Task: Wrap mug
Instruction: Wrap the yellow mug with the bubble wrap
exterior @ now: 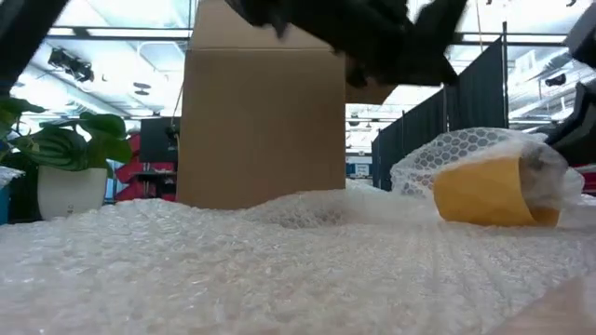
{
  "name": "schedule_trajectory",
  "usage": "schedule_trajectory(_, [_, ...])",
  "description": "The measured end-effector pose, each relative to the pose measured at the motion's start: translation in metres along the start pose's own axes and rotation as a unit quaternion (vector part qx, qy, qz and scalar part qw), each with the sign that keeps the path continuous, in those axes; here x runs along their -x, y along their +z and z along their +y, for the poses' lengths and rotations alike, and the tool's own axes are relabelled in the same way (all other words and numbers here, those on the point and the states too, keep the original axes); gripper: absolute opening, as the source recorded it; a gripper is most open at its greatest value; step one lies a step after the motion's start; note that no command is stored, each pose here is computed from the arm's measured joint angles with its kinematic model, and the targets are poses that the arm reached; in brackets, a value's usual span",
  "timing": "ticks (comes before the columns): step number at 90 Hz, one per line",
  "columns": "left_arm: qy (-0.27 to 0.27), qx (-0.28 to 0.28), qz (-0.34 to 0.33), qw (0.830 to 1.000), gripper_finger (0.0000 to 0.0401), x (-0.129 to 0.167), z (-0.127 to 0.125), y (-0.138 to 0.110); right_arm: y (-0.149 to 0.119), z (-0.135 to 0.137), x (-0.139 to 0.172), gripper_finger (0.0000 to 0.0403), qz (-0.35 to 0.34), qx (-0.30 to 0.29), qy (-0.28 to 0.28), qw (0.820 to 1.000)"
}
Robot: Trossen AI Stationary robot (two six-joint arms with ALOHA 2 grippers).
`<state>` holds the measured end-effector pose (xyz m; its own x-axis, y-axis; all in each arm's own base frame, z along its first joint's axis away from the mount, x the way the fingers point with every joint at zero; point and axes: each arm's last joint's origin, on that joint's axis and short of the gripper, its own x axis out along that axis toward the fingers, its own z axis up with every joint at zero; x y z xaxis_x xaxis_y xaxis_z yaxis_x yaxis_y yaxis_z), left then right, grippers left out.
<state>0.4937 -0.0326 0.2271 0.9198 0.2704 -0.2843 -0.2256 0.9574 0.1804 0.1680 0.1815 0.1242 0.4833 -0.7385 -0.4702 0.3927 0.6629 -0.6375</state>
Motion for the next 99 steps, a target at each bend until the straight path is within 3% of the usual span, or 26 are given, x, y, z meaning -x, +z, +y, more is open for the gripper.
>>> schedule_trajectory(16, [0.0,-0.002,0.051,0.999,0.0099,-0.038,0.02,-0.014,-0.007,0.002,-0.011,0.0,-0.014,-0.023,0.003,1.0])
schedule_trajectory(30, [-0.017,-0.003,0.067,0.998,0.0099,-0.048,0.019,-0.021,-0.009,-0.002,-0.025,0.0,-0.025,-0.024,-0.02,0.999])
schedule_trajectory(63, [-0.022,-0.011,0.095,0.995,0.0099,-0.047,0.018,-0.03,-0.003,0.002,-0.059,0.0,-0.058,-0.045,-0.041,0.996])
schedule_trajectory(99, [-0.025,-0.016,0.108,0.994,0.0099,-0.046,0.017,-0.031,0.0,0.008,-0.043,0.0,-0.051,-0.053,-0.008,0.997])
